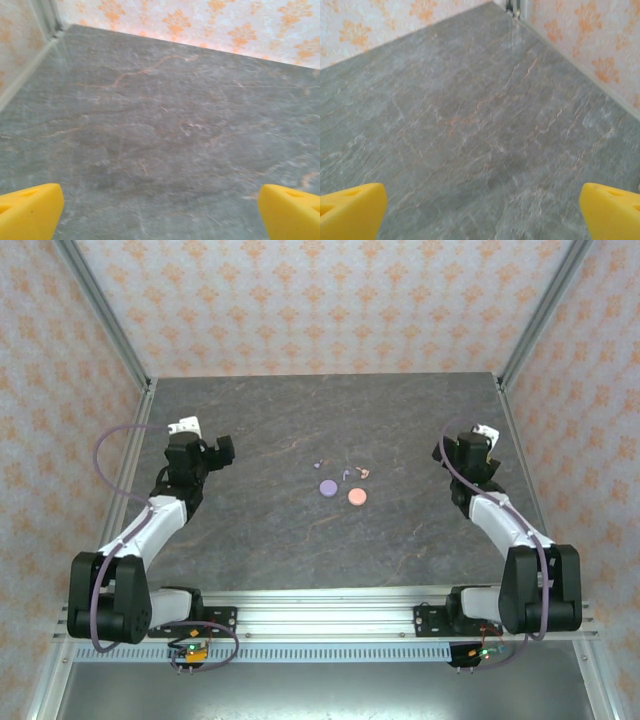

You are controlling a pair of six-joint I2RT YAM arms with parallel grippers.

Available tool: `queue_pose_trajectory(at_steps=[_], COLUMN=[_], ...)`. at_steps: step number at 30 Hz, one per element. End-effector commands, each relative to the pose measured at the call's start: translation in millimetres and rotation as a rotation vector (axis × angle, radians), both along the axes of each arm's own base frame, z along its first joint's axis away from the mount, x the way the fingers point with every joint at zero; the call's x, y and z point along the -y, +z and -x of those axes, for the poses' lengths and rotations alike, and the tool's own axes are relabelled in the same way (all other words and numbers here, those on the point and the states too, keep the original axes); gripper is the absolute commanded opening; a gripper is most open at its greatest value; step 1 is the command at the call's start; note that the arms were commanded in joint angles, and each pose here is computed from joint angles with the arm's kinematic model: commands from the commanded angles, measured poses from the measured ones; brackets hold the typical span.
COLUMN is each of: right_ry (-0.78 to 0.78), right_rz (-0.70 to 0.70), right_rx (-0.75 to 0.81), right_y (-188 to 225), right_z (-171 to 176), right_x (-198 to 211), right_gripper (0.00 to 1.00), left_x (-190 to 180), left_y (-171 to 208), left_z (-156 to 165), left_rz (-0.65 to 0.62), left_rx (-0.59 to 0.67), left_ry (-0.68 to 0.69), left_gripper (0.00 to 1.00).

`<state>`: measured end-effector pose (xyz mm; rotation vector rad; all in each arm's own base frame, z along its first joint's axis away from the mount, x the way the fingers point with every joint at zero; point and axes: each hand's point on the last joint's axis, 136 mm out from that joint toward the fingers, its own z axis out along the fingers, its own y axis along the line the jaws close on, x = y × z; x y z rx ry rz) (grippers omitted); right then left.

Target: Insert wireless bluetooth earbuds into charging case

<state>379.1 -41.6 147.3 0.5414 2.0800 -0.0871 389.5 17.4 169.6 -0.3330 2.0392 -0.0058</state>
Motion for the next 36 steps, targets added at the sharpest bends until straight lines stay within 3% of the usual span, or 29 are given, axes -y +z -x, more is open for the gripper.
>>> queue_pose_trajectory(at_steps=[1, 5, 10, 14, 18, 27, 32, 36], right_ry=[0.101, 0.272, 0.480, 0.576, 0.650, 0.742, 0.713, 0.694], right_rz=[-0.182, -0.343, -0.439, -0.444, -0.439, -0.431, -0.435, -0.431], right_rx=[-0.238, -0.303, -0.327, -0.389, -0.461, -0.520, -0.561, -0.576], right_y=[-33, -32, -26, -32, -40, -49, -64, -73], right_z=[34, 44, 54, 59, 64, 64, 58, 55], right_x=[-34, -77, -138, -181, -217, -285, -306, -318], right_gripper=[0.99, 1.00, 0.96, 0.83, 0.61, 0.35, 0.21, 0.16], left_x=[43, 97, 152, 189, 212, 247, 256, 262], left_y=[-20, -24, -39, -54, -67, -90, -104, -107], left_z=[25, 39, 46, 42, 33, 11, 7, 4], left_rz=[0.146, 0.153, 0.202, 0.218, 0.210, 0.206, 0.226, 0.247], left_rx=[-0.174, -0.285, -0.399, -0.475, -0.535, -0.622, -0.674, -0.678], left_ry=[-0.125, -0.300, -0.463, -0.549, -0.577, -0.592, -0.570, -0.570], left_gripper=[1.00, 0.97, 0.78, 0.60, 0.47, 0.26, 0.22, 0.20])
